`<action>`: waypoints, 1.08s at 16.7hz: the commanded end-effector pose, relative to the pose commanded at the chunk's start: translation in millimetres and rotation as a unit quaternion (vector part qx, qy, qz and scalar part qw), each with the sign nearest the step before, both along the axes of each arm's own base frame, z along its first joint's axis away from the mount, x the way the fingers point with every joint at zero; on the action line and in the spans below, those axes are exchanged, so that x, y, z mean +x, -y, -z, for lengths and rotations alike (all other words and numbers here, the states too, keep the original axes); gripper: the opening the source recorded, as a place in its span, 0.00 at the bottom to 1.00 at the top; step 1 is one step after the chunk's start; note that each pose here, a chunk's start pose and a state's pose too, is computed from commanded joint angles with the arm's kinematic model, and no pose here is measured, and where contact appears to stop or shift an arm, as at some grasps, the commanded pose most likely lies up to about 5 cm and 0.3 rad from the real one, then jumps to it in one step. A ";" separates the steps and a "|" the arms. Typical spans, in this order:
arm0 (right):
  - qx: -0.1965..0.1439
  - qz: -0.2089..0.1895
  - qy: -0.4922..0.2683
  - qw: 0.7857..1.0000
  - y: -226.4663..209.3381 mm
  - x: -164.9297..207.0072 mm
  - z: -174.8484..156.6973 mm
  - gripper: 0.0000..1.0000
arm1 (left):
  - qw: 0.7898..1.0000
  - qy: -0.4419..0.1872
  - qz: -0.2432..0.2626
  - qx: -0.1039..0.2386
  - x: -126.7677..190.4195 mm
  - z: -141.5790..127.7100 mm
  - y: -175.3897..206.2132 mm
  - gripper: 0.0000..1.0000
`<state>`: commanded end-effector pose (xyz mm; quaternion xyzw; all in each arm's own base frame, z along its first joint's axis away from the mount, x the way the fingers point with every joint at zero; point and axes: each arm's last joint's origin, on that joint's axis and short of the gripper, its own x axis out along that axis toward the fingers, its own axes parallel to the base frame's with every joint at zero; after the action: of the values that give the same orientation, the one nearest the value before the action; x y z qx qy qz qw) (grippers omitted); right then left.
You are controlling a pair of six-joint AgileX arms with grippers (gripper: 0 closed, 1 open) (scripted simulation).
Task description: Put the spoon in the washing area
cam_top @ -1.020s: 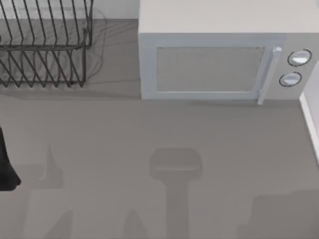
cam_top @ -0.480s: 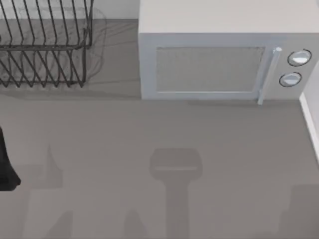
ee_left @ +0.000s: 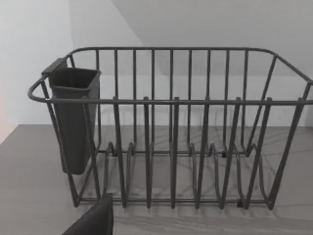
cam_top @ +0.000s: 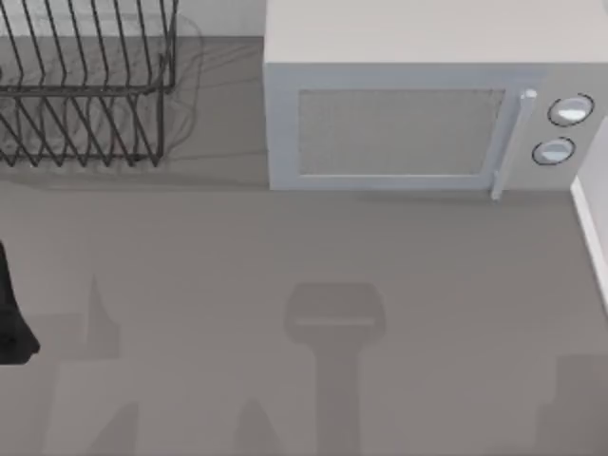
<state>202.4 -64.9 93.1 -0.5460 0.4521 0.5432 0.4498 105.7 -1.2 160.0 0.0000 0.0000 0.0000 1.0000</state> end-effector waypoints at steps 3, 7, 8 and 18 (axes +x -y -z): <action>0.000 0.000 0.000 1.000 0.0 0.0 0.0 0.77 | 1.000 0.000 0.000 0.000 0.0 0.0 0.0 1.00; 0.000 0.000 0.000 1.000 0.0 0.0 0.0 0.47 | 1.000 0.000 0.000 0.000 0.0 0.0 0.0 1.00; 0.000 0.000 0.000 1.000 0.0 0.0 0.0 0.40 | 1.000 0.000 0.000 0.000 0.0 0.0 0.0 1.00; 0.000 0.000 0.000 1.000 0.0 0.0 0.0 0.00 | 1.000 0.000 0.000 0.000 0.0 0.0 0.0 1.00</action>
<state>202.4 -64.9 93.1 -0.5460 0.4521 0.5432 0.4498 105.7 -1.2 160.0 0.0000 0.0000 0.0000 1.0000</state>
